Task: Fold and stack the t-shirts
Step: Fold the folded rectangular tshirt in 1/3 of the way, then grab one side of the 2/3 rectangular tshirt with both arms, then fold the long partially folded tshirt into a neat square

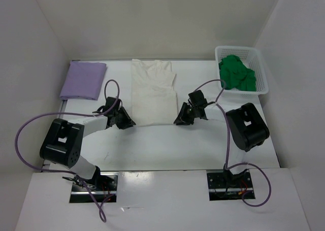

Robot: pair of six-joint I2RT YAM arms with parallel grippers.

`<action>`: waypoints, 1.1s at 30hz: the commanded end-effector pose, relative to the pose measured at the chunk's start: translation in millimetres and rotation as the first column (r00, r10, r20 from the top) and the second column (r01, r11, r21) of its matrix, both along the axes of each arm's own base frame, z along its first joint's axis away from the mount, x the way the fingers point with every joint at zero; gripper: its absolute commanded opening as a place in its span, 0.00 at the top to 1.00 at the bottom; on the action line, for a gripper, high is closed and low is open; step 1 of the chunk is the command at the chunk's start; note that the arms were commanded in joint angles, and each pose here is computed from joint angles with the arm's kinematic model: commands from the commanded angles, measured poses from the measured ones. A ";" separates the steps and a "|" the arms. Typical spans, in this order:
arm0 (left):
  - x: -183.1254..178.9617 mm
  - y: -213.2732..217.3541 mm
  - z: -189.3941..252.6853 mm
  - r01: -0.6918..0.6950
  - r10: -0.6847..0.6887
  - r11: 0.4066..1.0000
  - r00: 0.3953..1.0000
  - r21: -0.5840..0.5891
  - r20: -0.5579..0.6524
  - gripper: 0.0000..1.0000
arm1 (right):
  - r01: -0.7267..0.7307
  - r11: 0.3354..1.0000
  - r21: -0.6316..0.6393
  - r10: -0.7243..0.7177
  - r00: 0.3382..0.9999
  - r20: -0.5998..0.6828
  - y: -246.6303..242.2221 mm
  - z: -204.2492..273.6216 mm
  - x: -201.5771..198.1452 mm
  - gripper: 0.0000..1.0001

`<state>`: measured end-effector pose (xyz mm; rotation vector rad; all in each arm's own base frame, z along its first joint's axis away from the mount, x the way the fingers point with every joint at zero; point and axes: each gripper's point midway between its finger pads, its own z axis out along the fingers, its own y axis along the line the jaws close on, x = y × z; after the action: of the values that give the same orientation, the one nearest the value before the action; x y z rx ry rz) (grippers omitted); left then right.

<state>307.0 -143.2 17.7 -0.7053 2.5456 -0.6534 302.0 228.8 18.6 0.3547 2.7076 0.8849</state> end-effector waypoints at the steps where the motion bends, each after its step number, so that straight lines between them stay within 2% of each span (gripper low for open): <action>1: 0.8 4.7 -7.1 -0.004 0.005 0.999 1.000 0.034 -0.025 0.75 | 0.021 0.999 -0.030 -0.020 0.999 0.031 -2.3 -8.9 14.8 0.76; 2: -1.1 5.2 -8.0 -0.004 0.005 0.999 0.999 0.036 -0.033 0.81 | 0.021 0.999 -0.030 -0.020 0.999 0.031 -2.3 -8.9 14.8 0.82; 5: -1.4 3.8 2.1 0.011 -0.011 1.000 1.000 0.028 -0.010 0.89 | 0.026 0.999 -0.034 -0.025 0.999 0.041 -5.1 -3.8 12.0 0.97; 6: -5.3 5.1 2.4 0.022 -0.021 0.999 1.000 0.037 -0.018 0.93 | 0.027 0.999 -0.027 -0.025 0.998 0.055 -4.5 1.7 13.3 0.99; 7: -11.8 7.1 -0.3 0.032 -0.031 0.998 0.999 0.046 -0.029 0.94 | 0.025 0.999 -0.044 -0.025 1.000 0.018 -10.2 -4.1 0.0 1.00; 9: -24.6 7.0 4.6 0.057 -0.055 0.998 0.997 0.039 -0.046 0.95 | 0.051 0.998 -0.048 -0.049 0.998 0.041 -16.3 8.9 -5.5 1.00; 10: -31.9 5.8 7.0 0.075 -0.074 0.997 0.996 0.028 -0.054 0.97 | 0.037 0.998 -0.050 -0.036 0.999 0.014 -13.3 6.4 -23.5 1.00; 11: -42.8 6.6 11.4 0.081 -0.080 0.997 0.995 0.018 -0.053 0.98 | 0.032 0.998 -0.055 -0.033 0.999 -0.007 -14.7 8.1 -35.8 1.00; 12: -57.6 8.0 11.3 0.088 -0.087 0.996 0.992 0.012 -0.088 0.98 | 0.034 0.999 -0.040 -0.033 0.999 0.028 -14.0 23.7 -42.3 1.00; 14: -88.1 8.7 21.7 0.108 -0.109 0.994 0.987 -0.021 -0.117 1.00 | 0.025 0.998 -0.049 -0.027 0.999 -0.039 -16.9 20.3 -79.7 1.00; 15: -99.6 5.6 26.6 0.129 -0.132 0.991 0.984 -0.033 -0.121 1.00 | 0.023 1.000 -0.006 -0.023 1.000 -0.001 -14.9 40.5 -88.6 1.00; 17: -124.1 -13.4 49.9 0.152 -0.165 0.982 0.980 -0.114 -0.112 1.00 | 0.033 0.999 0.003 -0.033 0.997 -0.068 -19.4 41.1 -122.6 1.00; 19: -139.0 -18.4 62.7 0.125 -0.151 0.975 0.979 -0.184 -0.136 1.00 | 0.050 0.995 0.087 -0.045 0.997 -0.059 -17.7 66.7 -137.7 1.00; 20: -146.4 -16.2 77.5 0.122 -0.146 0.974 0.983 -0.193 -0.115 1.00 | 0.049 0.995 0.085 -0.043 0.996 -0.078 -19.7 69.9 -147.9 1.00; 21: -145.4 -14.6 88.4 0.120 -0.139 0.975 0.986 -0.188 -0.089 1.00 | 0.046 0.993 0.111 -0.041 0.998 -0.041 -19.5 84.0 -147.7 1.00; 23: -128.7 -13.5 123.8 0.124 -0.125 0.978 0.992 -0.166 0.001 1.00 | 0.051 0.992 0.116 -0.050 0.999 -0.014 -20.9 97.1 -139.3 1.00; 25: -108.2 -17.0 133.8 0.136 -0.136 0.979 0.991 -0.151 0.009 1.00 | 0.045 0.994 0.099 -0.048 0.999 0.024 -18.0 111.3 -111.6 1.00; 26: -85.5 -20.6 156.5 0.161 -0.148 0.975 0.985 -0.156 0.093 1.00 | 0.038 0.995 0.095 -0.048 0.994 0.102 -21.0 131.2 -85.6 1.00; 28: -53.2 -16.6 154.3 0.136 -0.123 0.982 0.987 -0.127 0.104 1.00 | 0.048 0.997 0.065 -0.057 0.987 0.147 -23.0 133.7 -46.7 1.00; 29: -31.2 -14.0 160.5 0.134 -0.115 0.985 0.979 -0.105 0.167 1.00 | 0.058 0.996 0.060 -0.071 0.969 0.238 -28.4 154.9 -15.4 1.00; 30: -10.3 -11.1 173.5 0.117 -0.096 0.989 0.972 -0.087 0.215 1.00 | 0.062 0.997 0.054 -0.074 0.961 0.266 -30.0 160.7 3.9 1.00; 31: 14.6 -4.3 165.5 0.084 -0.067 0.994 0.974 -0.069 0.215 1.00 | 0.065 0.998 0.020 -0.067 0.971 0.230 -30.4 143.6 23.3 1.00; 32: 30.4 -0.8 167.2 0.066 -0.048 0.995 0.971 -0.071 0.232 1.00 | 0.049 0.998 0.026 -0.055 0.950 0.309 -26.1 167.3 50.5 1.00; 33: 44.1 -0.1 169.7 0.063 -0.041 0.995 0.968 -0.081 0.249 1.00 | 0.057 0.998 0.015 -0.059 0.944 0.326 -26.6 168.5 67.5 1.00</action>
<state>300.9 -157.6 174.0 -0.5850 2.4509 -0.8712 309.4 206.5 161.3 0.4030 2.5180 0.9227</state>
